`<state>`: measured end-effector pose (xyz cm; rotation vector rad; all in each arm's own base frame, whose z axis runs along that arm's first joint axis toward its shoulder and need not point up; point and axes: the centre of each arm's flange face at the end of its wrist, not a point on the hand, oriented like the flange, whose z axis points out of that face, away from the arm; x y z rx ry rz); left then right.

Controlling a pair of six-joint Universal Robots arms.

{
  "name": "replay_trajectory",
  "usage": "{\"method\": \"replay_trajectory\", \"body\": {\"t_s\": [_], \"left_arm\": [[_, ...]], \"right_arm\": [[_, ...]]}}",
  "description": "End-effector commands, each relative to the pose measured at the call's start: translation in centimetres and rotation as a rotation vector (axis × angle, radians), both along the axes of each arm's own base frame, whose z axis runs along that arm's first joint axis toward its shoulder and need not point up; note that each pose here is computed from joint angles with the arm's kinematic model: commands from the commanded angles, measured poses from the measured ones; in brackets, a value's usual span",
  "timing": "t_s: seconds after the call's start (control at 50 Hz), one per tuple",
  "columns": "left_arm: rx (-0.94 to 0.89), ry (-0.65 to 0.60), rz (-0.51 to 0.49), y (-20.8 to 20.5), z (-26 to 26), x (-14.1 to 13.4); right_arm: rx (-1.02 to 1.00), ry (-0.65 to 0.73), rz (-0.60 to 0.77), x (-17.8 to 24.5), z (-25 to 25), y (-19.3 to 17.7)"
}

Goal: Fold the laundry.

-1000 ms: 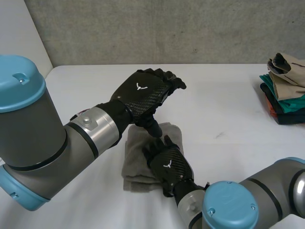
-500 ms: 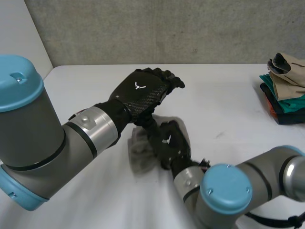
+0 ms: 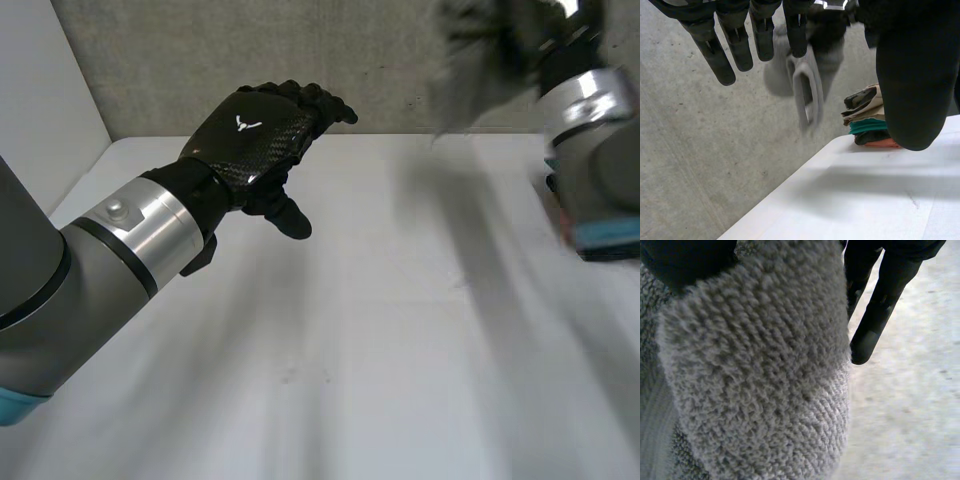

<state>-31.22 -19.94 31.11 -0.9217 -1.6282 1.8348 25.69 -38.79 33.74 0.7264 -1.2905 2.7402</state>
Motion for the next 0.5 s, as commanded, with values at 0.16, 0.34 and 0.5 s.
{"method": "replay_trajectory", "body": {"t_s": [0.16,0.34,0.5], "left_arm": [[0.008,-0.005,-0.007,0.2,-0.3,-0.1],[0.03,-0.021,-0.01,0.2,-1.2,-0.2],[0.041,-0.027,-0.013,0.4,-1.6,-0.2]], "right_arm": [[-0.02,-0.081,-0.012,-17.6,-0.9,-11.5],[0.185,-0.061,0.035,-24.4,-13.5,-14.5],[0.322,-0.022,0.057,-28.3,-19.1,-11.8]]}}
